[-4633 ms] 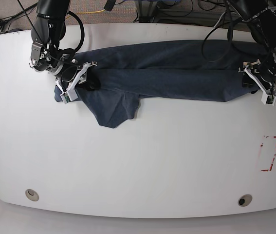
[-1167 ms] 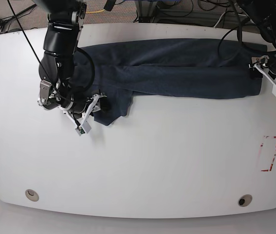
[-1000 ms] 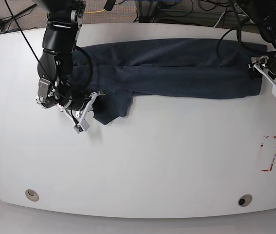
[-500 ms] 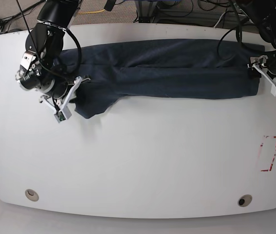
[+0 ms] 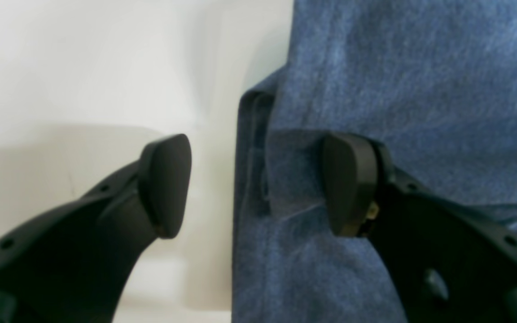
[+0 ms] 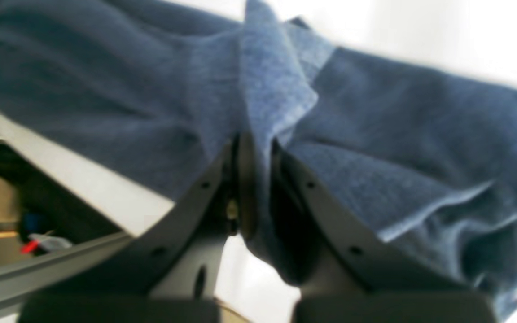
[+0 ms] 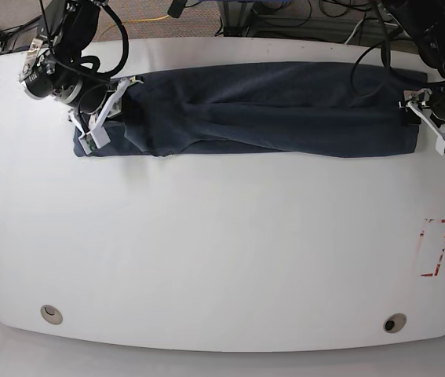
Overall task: Fold the T-shirt properly
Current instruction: 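Pull the folded end with the right gripper to straighten the strip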
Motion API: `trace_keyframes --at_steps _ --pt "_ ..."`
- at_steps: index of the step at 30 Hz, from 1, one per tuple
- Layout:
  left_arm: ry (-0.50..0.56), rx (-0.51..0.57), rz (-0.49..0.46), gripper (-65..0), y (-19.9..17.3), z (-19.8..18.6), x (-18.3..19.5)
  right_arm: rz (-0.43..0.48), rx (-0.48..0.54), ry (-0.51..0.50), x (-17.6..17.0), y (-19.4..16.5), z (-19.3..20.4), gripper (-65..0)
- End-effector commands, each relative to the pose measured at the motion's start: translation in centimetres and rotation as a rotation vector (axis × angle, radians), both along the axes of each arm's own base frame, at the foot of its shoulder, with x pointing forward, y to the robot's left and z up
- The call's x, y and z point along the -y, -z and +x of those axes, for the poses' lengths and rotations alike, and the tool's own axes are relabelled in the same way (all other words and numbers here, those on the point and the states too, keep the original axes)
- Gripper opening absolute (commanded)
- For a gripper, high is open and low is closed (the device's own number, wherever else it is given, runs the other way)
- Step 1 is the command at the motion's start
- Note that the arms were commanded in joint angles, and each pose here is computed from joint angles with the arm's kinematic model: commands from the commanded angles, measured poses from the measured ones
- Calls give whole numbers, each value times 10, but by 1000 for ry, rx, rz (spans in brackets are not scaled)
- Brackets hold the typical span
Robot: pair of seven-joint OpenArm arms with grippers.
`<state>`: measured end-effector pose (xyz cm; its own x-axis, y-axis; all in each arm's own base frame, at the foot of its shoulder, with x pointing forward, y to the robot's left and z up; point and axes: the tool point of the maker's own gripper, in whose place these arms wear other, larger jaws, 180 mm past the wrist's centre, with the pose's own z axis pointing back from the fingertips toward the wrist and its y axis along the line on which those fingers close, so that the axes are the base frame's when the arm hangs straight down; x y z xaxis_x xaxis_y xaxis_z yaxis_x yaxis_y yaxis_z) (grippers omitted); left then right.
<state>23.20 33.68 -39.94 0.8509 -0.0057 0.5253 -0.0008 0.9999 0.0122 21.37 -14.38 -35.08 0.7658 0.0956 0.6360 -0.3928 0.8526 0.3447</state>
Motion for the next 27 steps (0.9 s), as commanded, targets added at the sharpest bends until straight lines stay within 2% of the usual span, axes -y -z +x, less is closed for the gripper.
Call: trace_keyframes --at_steps 1,7,10,12,13,16,18,19,21,24,27 --pt "15 25 17 -229 -8 6 -2 2 36 23 8 -9 1 -645" --pt "26 19 16 -229 -7 6 0 -1 24 65 19 -4 -7 -644" --pt "26 19 16 -229 -7 6 0 -1 10 112 33 1 -9 -642" --pt "26 18 16 -229 -6 5 0 -34 -27 131 50 10 -13 -633" --pt "26 18 16 -229 -6 5 0 -48 -45 139 56 15 -15 -610" --pt "27 22 16 -229 -7 7 1 -100 -79 187 80 25 -18 -480" --pt "29 23 19 -229 -8 8 1 -131 -78 237 98 23 -21 -344" --pt "29 25 19 -229 -8 8 1 -137 -79 250 103 23 -22 -306" --pt "32 29 32 -229 -12 9 -4 -148 -75 279 112 21 -24 -189" --pt "31 28 30 -229 -12 9 -4 -170 -51 296 120 12 -23 -103" --pt "33 37 35 -229 -15 11 -5 -210 3 281 117 -6 -18 -100"
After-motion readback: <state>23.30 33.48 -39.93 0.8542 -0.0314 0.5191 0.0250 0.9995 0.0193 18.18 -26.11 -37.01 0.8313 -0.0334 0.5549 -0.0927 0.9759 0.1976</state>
